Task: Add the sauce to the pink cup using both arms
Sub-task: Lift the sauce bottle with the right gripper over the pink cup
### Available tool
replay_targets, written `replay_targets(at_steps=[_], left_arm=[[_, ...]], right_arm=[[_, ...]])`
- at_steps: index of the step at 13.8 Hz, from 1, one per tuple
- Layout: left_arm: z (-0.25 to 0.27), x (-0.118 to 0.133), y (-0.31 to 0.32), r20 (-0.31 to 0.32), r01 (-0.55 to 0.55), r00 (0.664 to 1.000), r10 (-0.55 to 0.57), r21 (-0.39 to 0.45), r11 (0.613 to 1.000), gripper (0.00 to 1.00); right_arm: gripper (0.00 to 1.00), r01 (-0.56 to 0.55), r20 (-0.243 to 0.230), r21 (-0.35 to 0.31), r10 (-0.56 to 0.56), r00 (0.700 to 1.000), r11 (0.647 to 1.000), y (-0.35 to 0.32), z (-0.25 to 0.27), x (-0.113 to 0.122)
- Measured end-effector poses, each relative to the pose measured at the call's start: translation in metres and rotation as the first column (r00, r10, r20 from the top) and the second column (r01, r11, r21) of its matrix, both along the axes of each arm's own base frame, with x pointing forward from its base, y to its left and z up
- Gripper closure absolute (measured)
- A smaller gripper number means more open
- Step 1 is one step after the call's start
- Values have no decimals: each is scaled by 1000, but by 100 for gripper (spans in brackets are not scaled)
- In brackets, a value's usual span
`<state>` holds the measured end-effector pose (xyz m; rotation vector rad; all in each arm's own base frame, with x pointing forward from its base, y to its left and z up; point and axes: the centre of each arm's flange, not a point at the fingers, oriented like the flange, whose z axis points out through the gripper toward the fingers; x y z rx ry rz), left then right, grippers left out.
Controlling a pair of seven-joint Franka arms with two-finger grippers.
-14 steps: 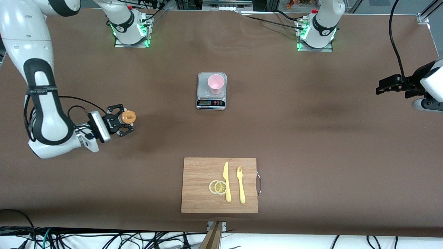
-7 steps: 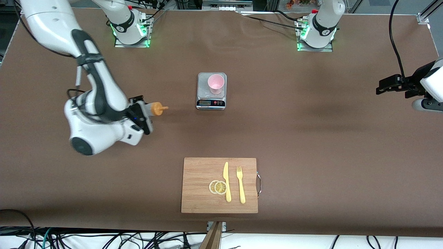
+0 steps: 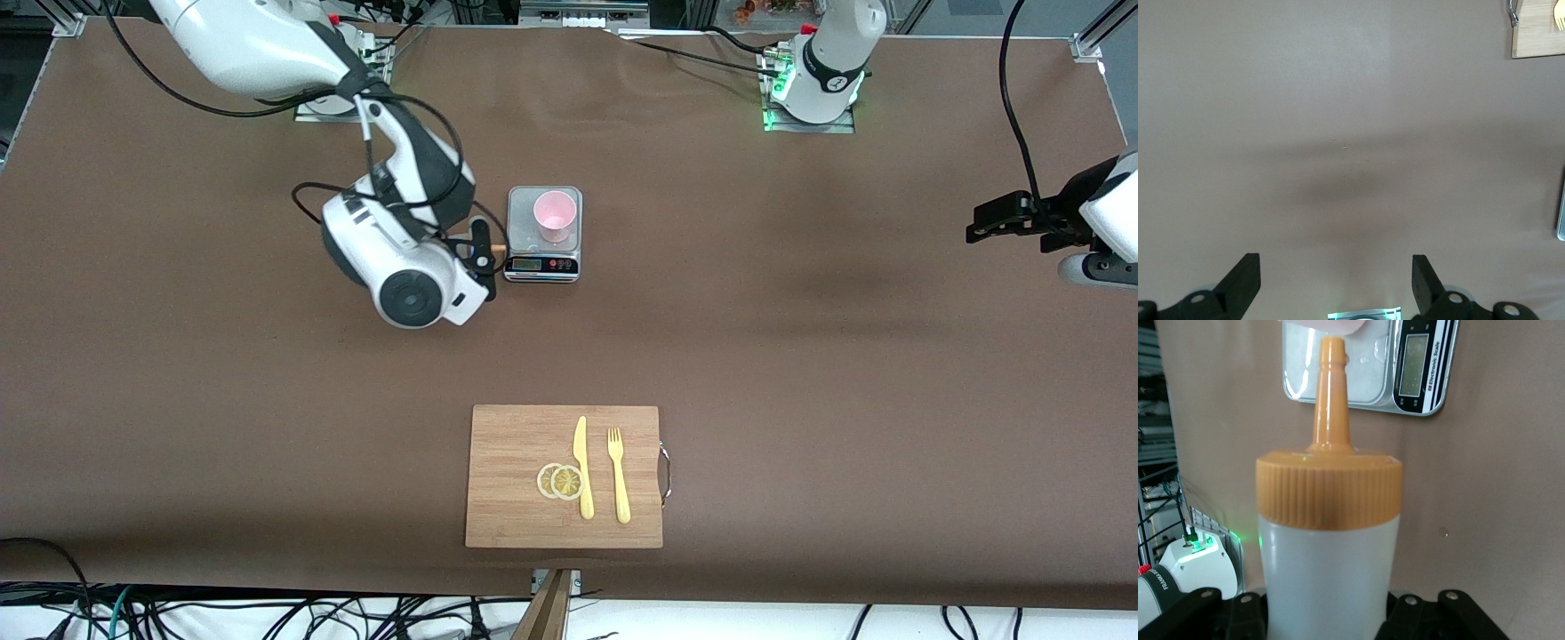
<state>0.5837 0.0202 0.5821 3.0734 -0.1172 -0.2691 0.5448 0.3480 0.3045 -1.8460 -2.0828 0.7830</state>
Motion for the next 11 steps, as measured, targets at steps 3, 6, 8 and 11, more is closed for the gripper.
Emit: replay_targets(at_steps=[3,6,8,11], left_arm=[[0,0,0,0,0,1000,0,0,1000,0],[0,0,0,0,0,1000,0,0,1000,0],[0,0,0,0,0,1000,0,0,1000,0],[0,0,0,0,0,1000,0,0,1000,0]], right_arm=[[75,-60,41,-120,65,997,991,36,1,-31],[75,-100,89,-215,122,989,971,69,0,-61],[75,-102,113,-245,133,985,964,83,0,-73],[75,-91,142,-282,135,981,955,94,0,-84]])
